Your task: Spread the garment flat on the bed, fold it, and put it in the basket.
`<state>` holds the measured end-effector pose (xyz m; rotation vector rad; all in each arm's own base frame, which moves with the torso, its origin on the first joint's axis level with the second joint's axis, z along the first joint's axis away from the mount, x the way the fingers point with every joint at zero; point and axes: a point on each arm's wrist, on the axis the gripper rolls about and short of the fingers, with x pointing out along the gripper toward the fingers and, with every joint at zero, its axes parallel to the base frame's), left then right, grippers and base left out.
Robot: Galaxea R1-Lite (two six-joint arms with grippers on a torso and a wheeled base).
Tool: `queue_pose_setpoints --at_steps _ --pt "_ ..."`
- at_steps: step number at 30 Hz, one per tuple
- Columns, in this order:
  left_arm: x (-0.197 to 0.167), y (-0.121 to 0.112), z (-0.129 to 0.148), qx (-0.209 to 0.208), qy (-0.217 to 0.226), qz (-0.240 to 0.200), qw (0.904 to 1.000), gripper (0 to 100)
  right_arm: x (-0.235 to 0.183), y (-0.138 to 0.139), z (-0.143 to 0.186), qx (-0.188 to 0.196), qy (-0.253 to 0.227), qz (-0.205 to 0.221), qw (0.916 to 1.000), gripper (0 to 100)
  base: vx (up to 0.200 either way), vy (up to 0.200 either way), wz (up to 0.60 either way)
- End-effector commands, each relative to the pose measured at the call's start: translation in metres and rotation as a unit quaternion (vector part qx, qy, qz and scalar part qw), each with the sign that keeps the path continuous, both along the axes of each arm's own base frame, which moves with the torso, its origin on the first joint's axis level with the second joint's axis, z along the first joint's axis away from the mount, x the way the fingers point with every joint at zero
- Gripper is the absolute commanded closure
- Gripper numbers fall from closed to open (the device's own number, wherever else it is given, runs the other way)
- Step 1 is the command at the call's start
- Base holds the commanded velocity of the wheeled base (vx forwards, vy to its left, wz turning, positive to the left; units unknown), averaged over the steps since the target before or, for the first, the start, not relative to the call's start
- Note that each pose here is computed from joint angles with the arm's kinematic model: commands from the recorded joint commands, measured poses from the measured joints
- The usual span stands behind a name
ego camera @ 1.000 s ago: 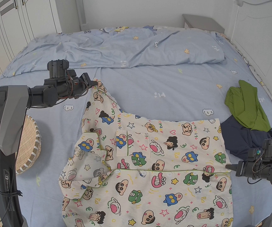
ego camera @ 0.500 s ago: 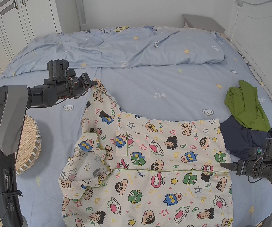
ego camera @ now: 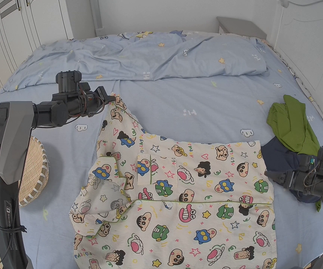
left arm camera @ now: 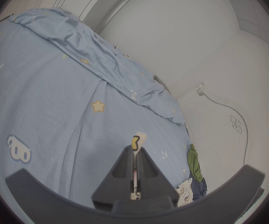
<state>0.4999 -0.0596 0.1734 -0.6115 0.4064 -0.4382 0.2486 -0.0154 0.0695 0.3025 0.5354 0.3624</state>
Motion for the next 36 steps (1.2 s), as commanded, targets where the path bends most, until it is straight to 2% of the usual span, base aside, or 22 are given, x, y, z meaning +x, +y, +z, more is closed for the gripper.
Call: queue_pose_setpoints --at_steps 1,7,15,22,36 --pt "0.003 0.000 -0.004 0.000 0.003 0.000 1.0000 100 0.049 0.010 0.029 -0.007 -0.051 0.018 0.9985 0 0.000 0.000 0.00" --pt "0.006 -0.001 -0.005 0.004 0.027 0.000 0.9996 100 0.090 0.005 0.033 -0.009 -0.079 0.014 0.9967 0 0.000 0.000 0.00" --pt "0.008 0.000 -0.012 0.006 0.035 0.001 0.9994 100 0.134 -0.001 0.023 -0.008 -0.076 0.010 0.9970 0 0.000 0.000 0.00" --pt "0.009 0.012 -0.012 0.006 0.036 0.012 0.9992 100 0.137 -0.002 0.017 -0.002 -0.067 0.008 0.9977 0 0.000 0.000 0.00" --pt "0.009 0.010 -0.012 0.005 0.037 0.010 0.9992 100 0.141 0.004 0.003 0.002 -0.050 0.017 0.9986 0 0.000 0.000 0.00"
